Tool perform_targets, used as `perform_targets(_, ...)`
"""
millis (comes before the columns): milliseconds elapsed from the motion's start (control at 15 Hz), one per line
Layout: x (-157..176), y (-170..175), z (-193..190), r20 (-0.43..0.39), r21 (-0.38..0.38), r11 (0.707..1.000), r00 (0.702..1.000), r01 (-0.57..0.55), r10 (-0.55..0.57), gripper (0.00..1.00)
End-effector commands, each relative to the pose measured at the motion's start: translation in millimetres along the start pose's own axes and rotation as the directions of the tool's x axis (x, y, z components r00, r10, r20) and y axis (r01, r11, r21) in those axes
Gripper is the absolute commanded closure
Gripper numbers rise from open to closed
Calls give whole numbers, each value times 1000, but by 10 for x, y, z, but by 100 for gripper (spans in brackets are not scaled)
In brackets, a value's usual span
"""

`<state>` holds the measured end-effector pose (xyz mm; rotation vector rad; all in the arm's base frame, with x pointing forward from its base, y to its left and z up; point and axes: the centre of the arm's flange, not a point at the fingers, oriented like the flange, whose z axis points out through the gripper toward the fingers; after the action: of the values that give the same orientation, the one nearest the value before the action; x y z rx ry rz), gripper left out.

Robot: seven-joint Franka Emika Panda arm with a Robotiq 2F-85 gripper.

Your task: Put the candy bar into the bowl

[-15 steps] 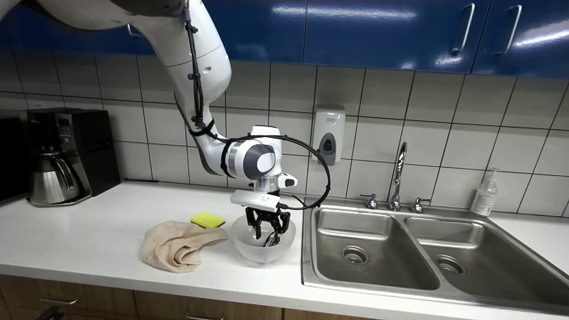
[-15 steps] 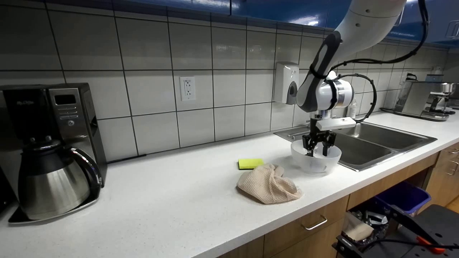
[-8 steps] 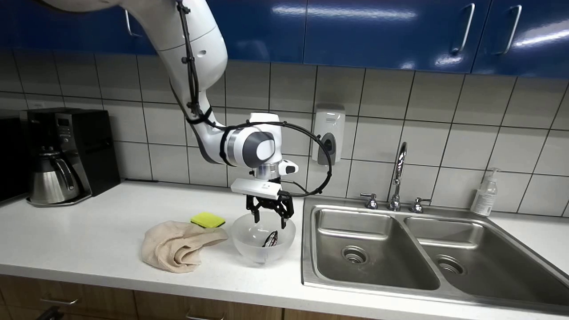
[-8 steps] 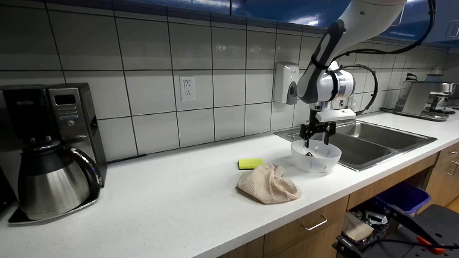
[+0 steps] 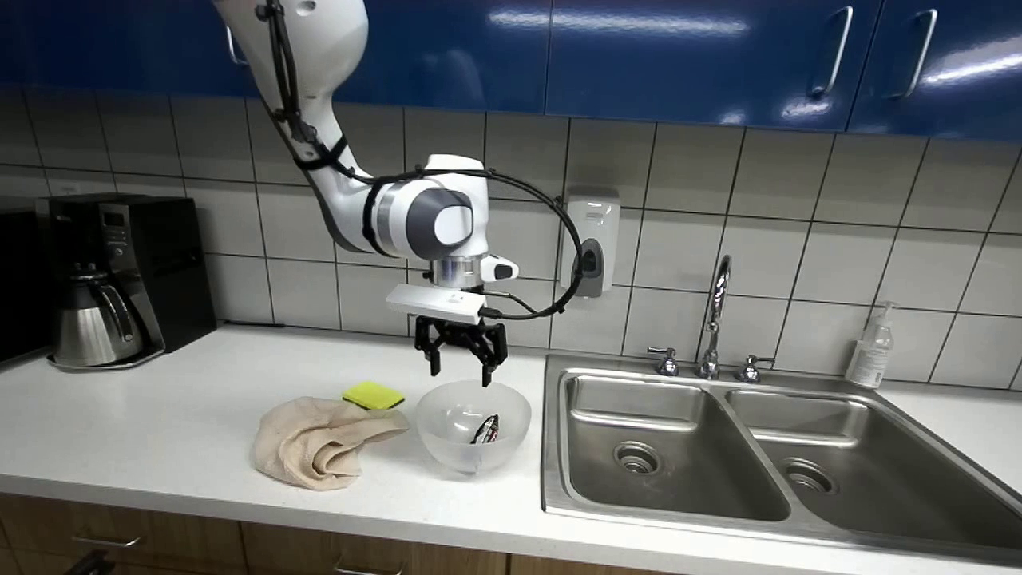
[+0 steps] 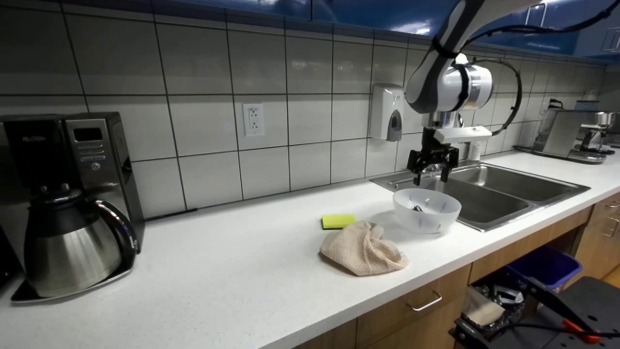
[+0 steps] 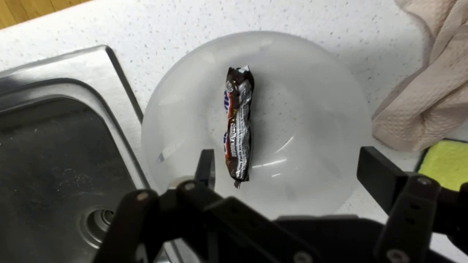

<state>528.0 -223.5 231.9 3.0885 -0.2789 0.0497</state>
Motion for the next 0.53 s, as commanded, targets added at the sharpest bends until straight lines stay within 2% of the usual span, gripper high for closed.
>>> perform_targets(0,-434,-218,-457,43,58,995,996,77,-80,0)
perform_targets(267,-726,-506,-730,76,82,978,977,191,-197,0)
perform_targets(467,-885,-782,-861,104,117,945,943,305,-317,0)
